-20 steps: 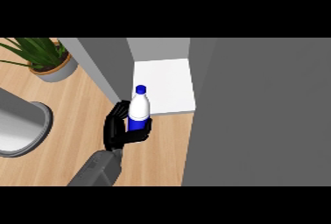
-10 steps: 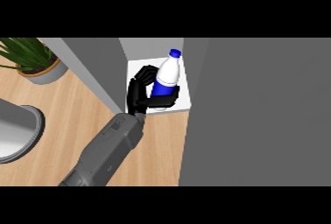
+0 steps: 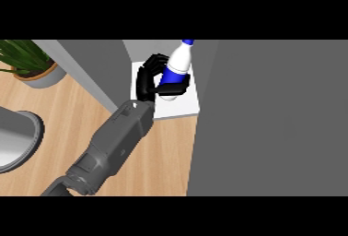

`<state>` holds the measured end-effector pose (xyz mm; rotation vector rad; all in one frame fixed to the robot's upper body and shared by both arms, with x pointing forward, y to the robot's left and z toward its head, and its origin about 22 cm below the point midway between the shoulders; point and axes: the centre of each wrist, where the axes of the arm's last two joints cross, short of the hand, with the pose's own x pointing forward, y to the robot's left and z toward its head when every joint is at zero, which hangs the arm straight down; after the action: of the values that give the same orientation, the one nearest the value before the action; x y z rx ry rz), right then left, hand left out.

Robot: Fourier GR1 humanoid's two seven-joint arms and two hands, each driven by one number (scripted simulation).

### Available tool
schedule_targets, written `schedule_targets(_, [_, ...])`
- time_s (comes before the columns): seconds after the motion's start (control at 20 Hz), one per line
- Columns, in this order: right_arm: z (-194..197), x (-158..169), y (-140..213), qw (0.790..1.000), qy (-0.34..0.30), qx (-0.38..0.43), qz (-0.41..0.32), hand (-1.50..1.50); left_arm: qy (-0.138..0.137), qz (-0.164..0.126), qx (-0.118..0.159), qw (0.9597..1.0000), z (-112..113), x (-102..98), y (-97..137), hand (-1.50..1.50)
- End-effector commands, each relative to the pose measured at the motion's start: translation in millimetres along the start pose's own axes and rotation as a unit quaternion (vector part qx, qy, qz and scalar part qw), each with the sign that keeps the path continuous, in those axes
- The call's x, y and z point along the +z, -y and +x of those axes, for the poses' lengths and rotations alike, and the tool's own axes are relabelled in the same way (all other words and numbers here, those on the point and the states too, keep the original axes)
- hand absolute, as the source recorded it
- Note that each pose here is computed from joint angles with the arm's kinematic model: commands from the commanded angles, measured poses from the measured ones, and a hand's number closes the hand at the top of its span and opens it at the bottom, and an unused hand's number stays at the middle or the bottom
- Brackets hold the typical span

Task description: Pick up the bottled water, place it into the cabinet and close the cabinet

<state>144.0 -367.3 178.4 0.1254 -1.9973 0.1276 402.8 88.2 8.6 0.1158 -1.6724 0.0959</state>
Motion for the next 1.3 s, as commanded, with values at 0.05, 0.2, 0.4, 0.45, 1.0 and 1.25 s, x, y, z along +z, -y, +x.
schedule_targets(0.05, [0.6,-0.5,6.4,1.0,0.002,-0.007,0.011,-1.5,-0.001,0.014,0.003,0.9999,3.5,-11.5,-3.5,1.5])
schedule_targets(0.2, [2.0,0.2,10.9,1.0,-0.001,0.005,0.001,-1.5,-0.008,0.03,0.044,0.9985,-8.3,-7.7,-13.2,1.5])
schedule_targets(0.4, [0.3,2.7,12.8,1.0,0.006,-0.005,-0.006,-1.5,0.007,0.029,0.077,0.9966,-3.1,-14.2,-15.4,1.5])
schedule_targets(0.45, [-3.4,3.0,14.0,1.0,0.005,-0.004,-0.006,-1.5,0.001,0.024,0.082,0.9963,-7.8,-11.4,-16.2,1.5])
schedule_targets(1.0, [-6.4,2.1,12.5,1.0,0.005,-0.01,0.013,-1.5,0.012,0.045,0.054,0.9975,2.5,-21.2,-13.5,-1.5])
schedule_targets(1.25, [-5.3,-1.5,15.8,1.0,0.013,-0.016,0.012,-1.5,0.026,0.047,0.041,0.9977,12.7,-31.7,-21.7,-1.5])
